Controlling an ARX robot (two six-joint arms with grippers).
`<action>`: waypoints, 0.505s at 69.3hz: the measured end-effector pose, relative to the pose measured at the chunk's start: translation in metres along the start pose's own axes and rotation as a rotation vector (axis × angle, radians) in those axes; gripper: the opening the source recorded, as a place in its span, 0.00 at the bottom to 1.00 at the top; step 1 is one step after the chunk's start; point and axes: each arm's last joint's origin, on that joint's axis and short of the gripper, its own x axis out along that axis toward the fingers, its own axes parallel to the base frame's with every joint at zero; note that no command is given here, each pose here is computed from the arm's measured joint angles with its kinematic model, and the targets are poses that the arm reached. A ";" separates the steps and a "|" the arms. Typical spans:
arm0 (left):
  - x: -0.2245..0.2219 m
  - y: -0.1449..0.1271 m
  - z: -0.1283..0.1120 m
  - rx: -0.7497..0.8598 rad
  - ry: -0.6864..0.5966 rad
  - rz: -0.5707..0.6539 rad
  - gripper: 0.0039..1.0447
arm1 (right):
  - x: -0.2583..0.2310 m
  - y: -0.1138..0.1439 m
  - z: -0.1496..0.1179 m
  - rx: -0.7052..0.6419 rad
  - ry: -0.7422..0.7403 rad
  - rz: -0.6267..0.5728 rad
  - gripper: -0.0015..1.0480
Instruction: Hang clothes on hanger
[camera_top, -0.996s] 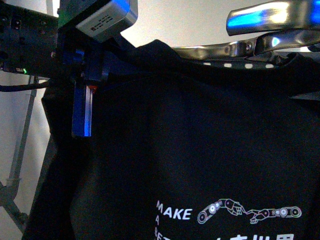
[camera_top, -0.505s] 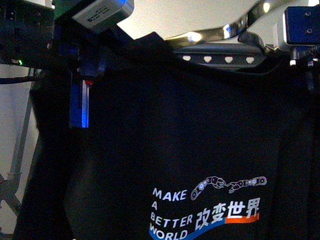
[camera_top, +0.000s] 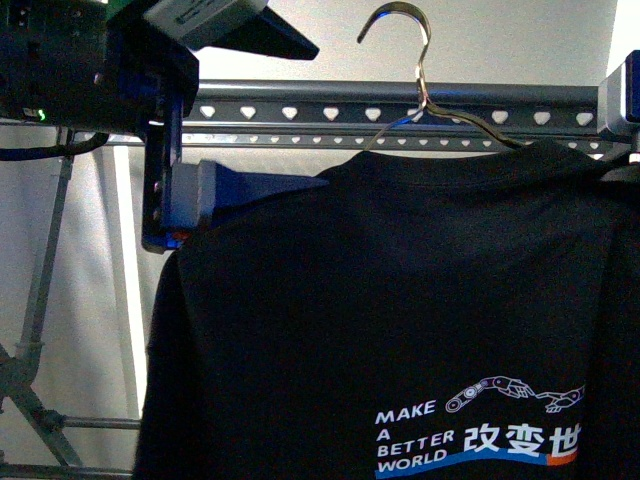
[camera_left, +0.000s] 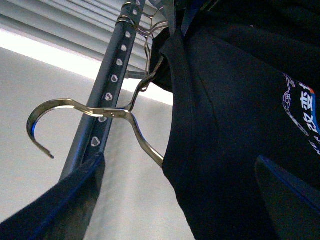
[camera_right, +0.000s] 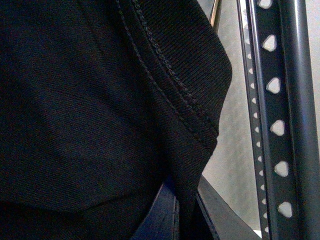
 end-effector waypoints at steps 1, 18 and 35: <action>0.001 0.001 0.001 -0.045 0.028 0.021 0.94 | 0.000 0.001 -0.001 0.007 0.002 0.000 0.04; -0.031 0.043 -0.003 -1.163 0.080 0.686 0.94 | -0.018 0.015 -0.019 0.327 0.087 0.015 0.04; -0.052 0.065 -0.022 -1.445 0.304 1.083 0.94 | -0.049 0.017 -0.005 0.528 0.258 -0.033 0.04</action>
